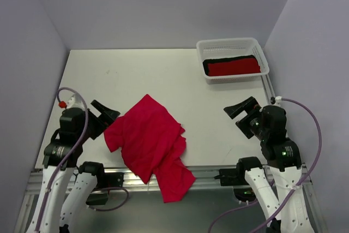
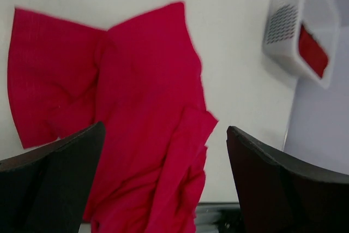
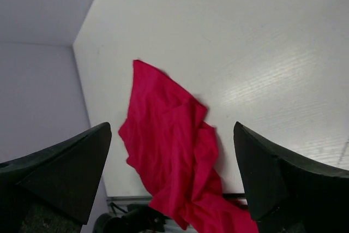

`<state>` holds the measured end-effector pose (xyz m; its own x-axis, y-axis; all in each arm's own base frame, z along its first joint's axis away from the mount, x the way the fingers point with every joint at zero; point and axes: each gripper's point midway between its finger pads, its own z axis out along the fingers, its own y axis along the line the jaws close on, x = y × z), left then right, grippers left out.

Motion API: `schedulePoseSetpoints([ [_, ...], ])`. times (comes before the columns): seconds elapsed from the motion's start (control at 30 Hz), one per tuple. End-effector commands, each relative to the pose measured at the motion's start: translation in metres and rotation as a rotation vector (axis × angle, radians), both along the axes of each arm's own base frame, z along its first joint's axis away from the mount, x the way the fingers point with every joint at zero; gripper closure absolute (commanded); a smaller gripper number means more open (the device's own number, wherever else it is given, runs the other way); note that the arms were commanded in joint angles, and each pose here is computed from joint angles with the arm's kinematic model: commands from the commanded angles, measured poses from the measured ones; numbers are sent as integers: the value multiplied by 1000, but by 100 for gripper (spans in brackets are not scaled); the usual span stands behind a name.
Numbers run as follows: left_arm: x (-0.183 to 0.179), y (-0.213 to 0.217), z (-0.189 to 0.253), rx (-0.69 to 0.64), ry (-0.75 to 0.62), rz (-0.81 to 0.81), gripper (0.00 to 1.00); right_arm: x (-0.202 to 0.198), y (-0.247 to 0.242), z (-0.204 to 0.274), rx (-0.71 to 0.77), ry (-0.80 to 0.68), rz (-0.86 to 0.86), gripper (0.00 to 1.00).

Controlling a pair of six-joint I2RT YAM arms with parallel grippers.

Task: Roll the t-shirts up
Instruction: Move the tshirt to the center of the board

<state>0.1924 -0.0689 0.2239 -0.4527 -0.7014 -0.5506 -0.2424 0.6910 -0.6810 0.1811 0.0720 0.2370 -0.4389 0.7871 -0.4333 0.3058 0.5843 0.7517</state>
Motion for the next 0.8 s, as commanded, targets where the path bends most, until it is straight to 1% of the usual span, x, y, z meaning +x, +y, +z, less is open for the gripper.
schedulePoseSetpoints([
  [0.0,-5,-21,-39,-44,167,-111,1,-3,0,-25,-98,95,77,0],
  [0.07,-3,-20,-53,-19,214,-113,0,-6,13,-45,-96,151,190,0],
  [0.13,-3,-21,-72,-12,294,-120,0,-8,16,-72,-106,243,232,0],
  [0.23,-5,-24,-100,-12,407,-132,0,-4,17,-86,-141,278,256,0],
  [0.27,-2,-23,-104,-4,413,-129,0,-3,21,-86,-152,269,277,0],
  [0.33,-3,-23,-121,7,472,-128,1,-1,25,-91,-167,286,285,0],
  [0.4,-1,-27,-128,-18,501,-135,0,0,36,-92,-169,282,326,0],
  [0.47,-3,-22,-139,-1,564,-93,2,3,45,-92,-152,267,337,0],
  [0.53,2,-23,-142,-10,573,-87,3,3,52,-92,-152,260,354,0],
  [0.6,9,-23,-143,-9,565,-48,5,4,57,-90,-151,248,368,0],
  [0.7,11,-22,-157,20,612,-20,6,7,58,-88,-161,238,376,0],
  [0.77,15,-28,-166,10,630,-25,7,8,58,-88,-165,233,377,0],
])
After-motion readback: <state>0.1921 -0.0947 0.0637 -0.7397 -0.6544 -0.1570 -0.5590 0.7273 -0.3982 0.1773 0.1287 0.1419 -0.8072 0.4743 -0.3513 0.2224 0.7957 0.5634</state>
